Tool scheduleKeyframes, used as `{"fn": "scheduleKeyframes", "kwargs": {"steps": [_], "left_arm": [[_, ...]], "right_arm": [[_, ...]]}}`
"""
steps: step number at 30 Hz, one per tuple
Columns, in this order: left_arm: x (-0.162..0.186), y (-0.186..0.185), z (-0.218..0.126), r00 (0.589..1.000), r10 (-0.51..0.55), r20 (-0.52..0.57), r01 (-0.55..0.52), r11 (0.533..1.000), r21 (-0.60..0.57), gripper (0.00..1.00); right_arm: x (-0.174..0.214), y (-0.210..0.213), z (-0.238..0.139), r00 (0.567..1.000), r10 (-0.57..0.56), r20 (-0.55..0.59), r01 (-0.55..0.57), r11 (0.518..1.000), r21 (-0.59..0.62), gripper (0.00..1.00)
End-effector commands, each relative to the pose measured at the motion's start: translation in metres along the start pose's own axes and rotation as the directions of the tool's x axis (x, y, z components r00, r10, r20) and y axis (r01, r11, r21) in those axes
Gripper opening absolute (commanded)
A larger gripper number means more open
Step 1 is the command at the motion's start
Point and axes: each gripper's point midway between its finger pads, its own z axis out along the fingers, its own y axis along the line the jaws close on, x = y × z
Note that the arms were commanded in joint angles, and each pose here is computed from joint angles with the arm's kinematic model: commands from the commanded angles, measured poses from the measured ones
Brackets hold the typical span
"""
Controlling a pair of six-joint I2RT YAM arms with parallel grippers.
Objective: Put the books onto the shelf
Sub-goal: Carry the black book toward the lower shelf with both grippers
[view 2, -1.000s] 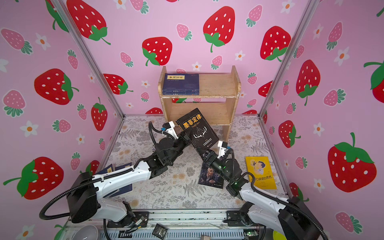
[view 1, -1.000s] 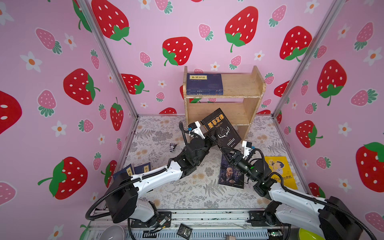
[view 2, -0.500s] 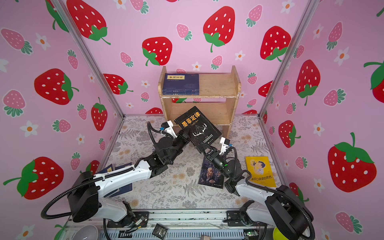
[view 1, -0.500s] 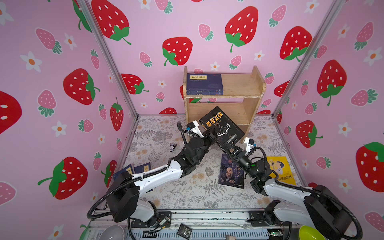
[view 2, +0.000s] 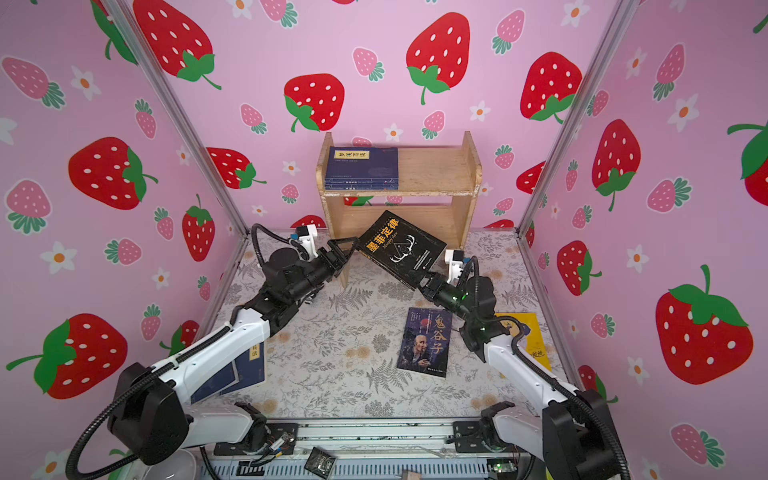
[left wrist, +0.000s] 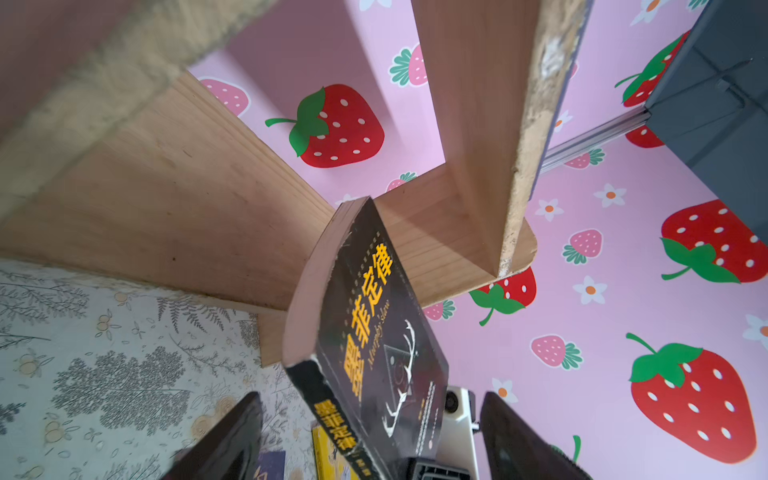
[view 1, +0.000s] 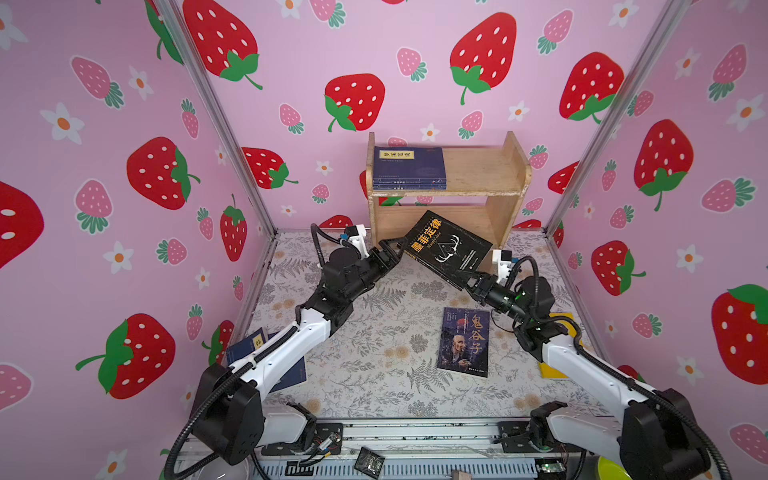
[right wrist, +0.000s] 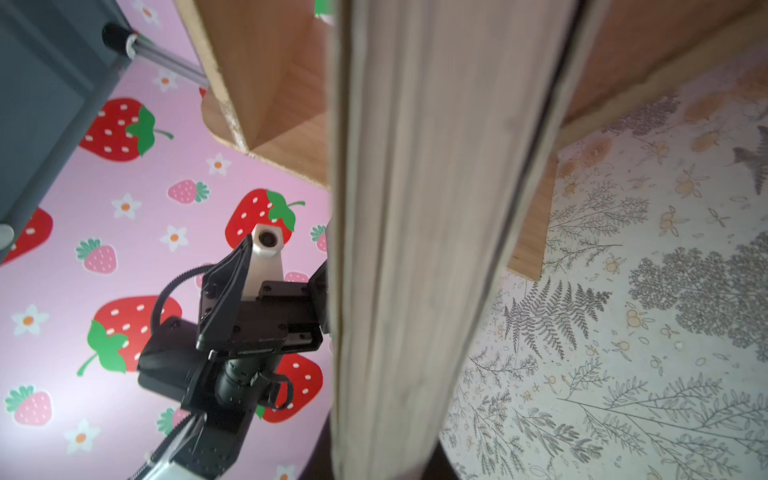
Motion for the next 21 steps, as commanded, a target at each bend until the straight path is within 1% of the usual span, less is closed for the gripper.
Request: {"fn": "scheduleKeyframes", "kwargs": {"steps": [1, 4, 8, 14, 16, 19, 21], "left_arm": [[0.034, -0.020, -0.021, 0.961, 0.114, -0.254, -0.105, 0.993, 0.050, 0.84], [0.038, -0.020, -0.027, 0.948, 0.152, -0.278, -0.144, 0.988, 0.050, 0.83], [0.035, -0.022, -0.027, 0.954, 0.157, -0.254, -0.143, 0.987, 0.071, 0.79], [0.033, -0.016, -0.016, 0.961, 0.128, -0.246, -0.115, 0.991, 0.068, 0.65], [0.030, -0.013, -0.013, 0.966, 0.126, -0.226, -0.116, 0.992, 0.058, 0.61], [0.024, -0.013, -0.011, 0.975, 0.121, -0.187, -0.111, 0.992, 0.060, 0.58], [0.018, -0.014, -0.012, 0.981, 0.117, -0.153, -0.108, 0.992, 0.066, 0.53]], "right_arm": [[0.008, 0.033, -0.010, 0.981, -0.151, -0.119, 0.140, 0.986, -0.095, 0.04], [0.006, 0.037, -0.010, 0.976, -0.163, -0.146, 0.146, 0.982, -0.122, 0.04], [0.000, 0.045, -0.010, 0.970, -0.189, -0.156, 0.166, 0.975, -0.147, 0.04], [-0.005, 0.049, -0.009, 0.964, -0.208, -0.165, 0.182, 0.971, -0.157, 0.04], [-0.005, 0.050, -0.009, 0.962, -0.212, -0.173, 0.185, 0.970, -0.160, 0.04], [-0.004, 0.051, -0.010, 0.960, -0.216, -0.179, 0.187, 0.968, -0.169, 0.04], [-0.003, 0.051, -0.010, 0.959, -0.218, -0.182, 0.187, 0.967, -0.170, 0.04]]}}
